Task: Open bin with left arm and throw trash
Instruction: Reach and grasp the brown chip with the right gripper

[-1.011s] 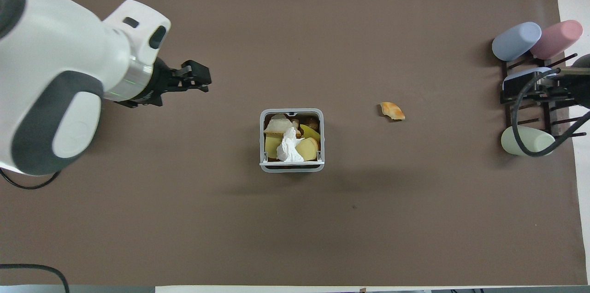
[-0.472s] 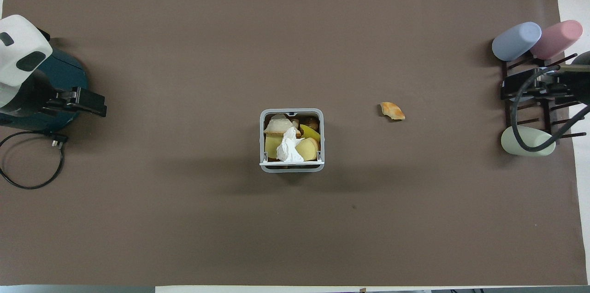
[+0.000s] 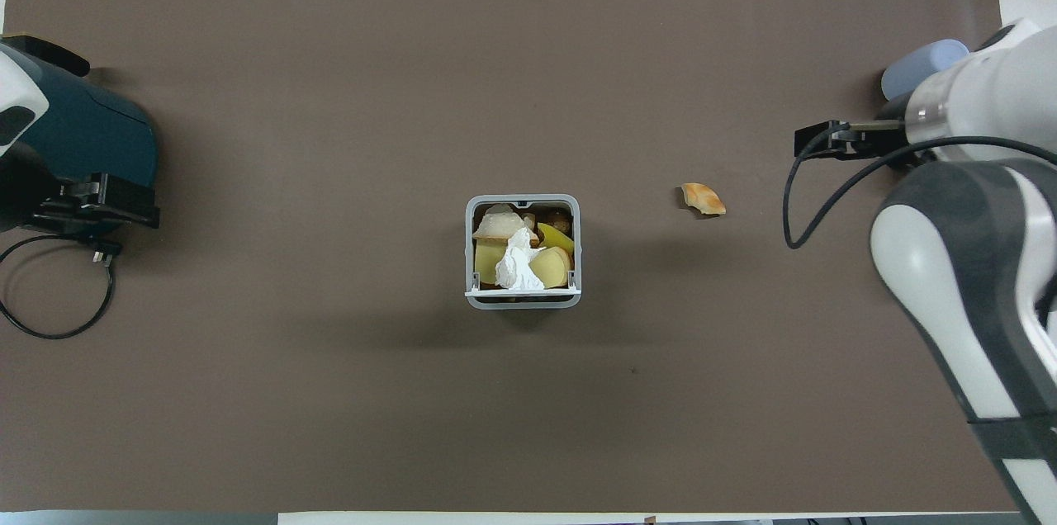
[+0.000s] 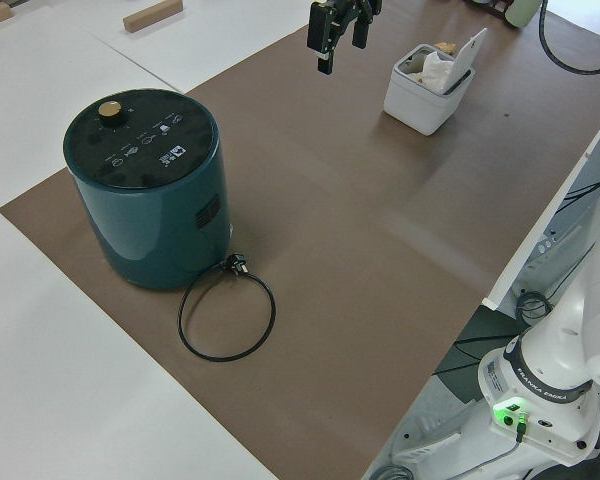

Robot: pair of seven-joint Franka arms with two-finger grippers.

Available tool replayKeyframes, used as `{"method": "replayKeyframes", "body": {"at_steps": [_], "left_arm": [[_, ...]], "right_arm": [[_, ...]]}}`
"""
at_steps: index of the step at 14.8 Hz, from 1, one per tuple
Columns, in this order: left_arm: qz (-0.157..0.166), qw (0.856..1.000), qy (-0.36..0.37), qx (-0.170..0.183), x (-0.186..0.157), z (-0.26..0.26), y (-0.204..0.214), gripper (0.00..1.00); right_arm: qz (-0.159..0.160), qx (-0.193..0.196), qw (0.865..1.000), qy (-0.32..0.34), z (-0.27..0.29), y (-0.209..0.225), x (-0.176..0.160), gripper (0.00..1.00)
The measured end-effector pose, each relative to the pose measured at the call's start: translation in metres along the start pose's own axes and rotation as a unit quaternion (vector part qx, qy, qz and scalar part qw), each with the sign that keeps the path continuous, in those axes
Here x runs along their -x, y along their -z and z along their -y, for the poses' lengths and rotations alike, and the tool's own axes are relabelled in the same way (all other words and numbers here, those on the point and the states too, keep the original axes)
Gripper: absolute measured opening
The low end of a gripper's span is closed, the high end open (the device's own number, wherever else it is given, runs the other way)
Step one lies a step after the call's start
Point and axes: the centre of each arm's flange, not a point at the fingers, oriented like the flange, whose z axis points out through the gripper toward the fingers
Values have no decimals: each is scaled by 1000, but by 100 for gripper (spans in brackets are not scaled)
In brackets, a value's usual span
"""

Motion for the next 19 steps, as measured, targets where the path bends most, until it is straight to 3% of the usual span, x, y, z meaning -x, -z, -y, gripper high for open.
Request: {"method": "replayKeyframes", "body": {"at_steps": [4, 10, 19], "left_arm": [[1, 1000, -9, 3, 6, -9, 19, 100], [5, 1000, -8, 4, -7, -12, 4, 100], [0, 1000, -3, 5, -11, -9, 1, 100]], "right_arm": [[-14, -3, 1000, 9, 9, -37, -1, 100], [-35, -6, 997, 74, 21, -106, 17, 100], [-36, -10, 986, 163, 65, -172, 40, 100]]}}
